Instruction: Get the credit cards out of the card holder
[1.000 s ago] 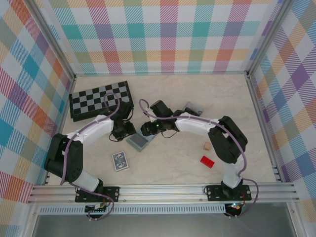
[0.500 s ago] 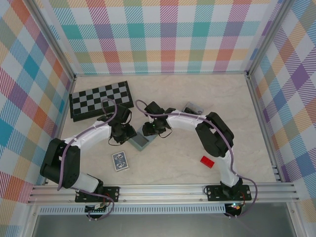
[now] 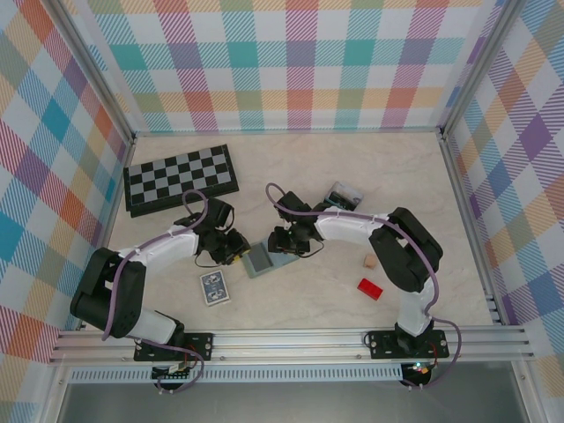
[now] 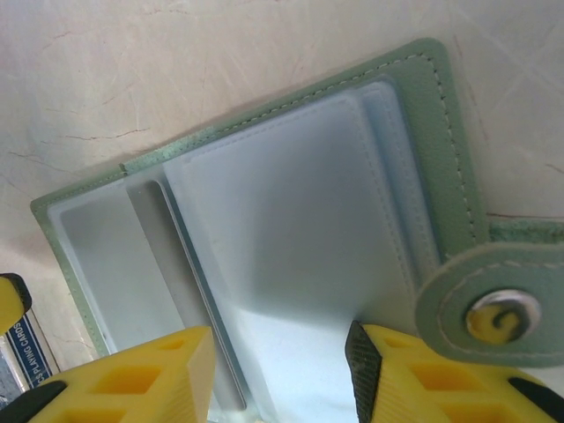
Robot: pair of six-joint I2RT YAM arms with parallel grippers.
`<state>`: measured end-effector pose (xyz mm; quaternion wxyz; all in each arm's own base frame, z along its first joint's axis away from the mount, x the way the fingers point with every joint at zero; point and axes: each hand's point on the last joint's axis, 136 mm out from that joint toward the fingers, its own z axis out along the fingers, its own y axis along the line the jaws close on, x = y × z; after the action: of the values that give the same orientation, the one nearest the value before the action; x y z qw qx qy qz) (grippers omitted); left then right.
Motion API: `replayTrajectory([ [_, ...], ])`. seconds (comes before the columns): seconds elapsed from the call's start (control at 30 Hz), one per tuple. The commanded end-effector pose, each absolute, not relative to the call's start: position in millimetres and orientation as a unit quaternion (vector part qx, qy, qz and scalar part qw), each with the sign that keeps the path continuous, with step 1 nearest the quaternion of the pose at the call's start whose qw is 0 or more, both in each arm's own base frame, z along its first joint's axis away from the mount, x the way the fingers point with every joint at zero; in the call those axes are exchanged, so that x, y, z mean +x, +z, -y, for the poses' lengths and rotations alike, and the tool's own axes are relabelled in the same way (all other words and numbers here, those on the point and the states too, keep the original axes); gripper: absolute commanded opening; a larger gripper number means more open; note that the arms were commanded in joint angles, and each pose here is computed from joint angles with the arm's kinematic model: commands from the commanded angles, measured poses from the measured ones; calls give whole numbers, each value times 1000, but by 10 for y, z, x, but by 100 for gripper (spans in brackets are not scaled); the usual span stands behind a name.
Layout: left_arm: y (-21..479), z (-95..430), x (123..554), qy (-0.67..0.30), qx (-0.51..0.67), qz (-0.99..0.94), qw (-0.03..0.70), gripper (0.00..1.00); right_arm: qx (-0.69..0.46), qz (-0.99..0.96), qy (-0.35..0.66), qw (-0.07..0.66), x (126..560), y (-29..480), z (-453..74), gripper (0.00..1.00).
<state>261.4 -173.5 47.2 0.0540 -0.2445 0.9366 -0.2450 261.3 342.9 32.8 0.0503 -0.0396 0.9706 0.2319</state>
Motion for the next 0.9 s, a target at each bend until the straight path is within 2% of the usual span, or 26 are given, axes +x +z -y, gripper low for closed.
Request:
replayTrajectory([
  [0.0, 466, 1838, 2617, -268, -241, -932, 42, 28, -31, -971, 235, 38, 2581, 379, -3432, 46],
  [0.17, 387, 1829, 2603, -259, -243, -934, 32, 28, -30, -973, 226, 26, 2540, 282, -3399, 45],
  [0.4, 320, 1827, 2608, -252, -244, -936, 26, 34, -30, -975, 221, 24, 2531, 250, -3382, 45],
  [0.7, 323, 1864, 2629, -261, -238, -935, 25, 28, -30, -975, 219, 20, 2522, 217, -3380, 45],
  [0.87, 316, 1879, 2634, -263, -236, -935, 23, 28, -29, -975, 218, 17, 2516, 198, -3374, 45],
])
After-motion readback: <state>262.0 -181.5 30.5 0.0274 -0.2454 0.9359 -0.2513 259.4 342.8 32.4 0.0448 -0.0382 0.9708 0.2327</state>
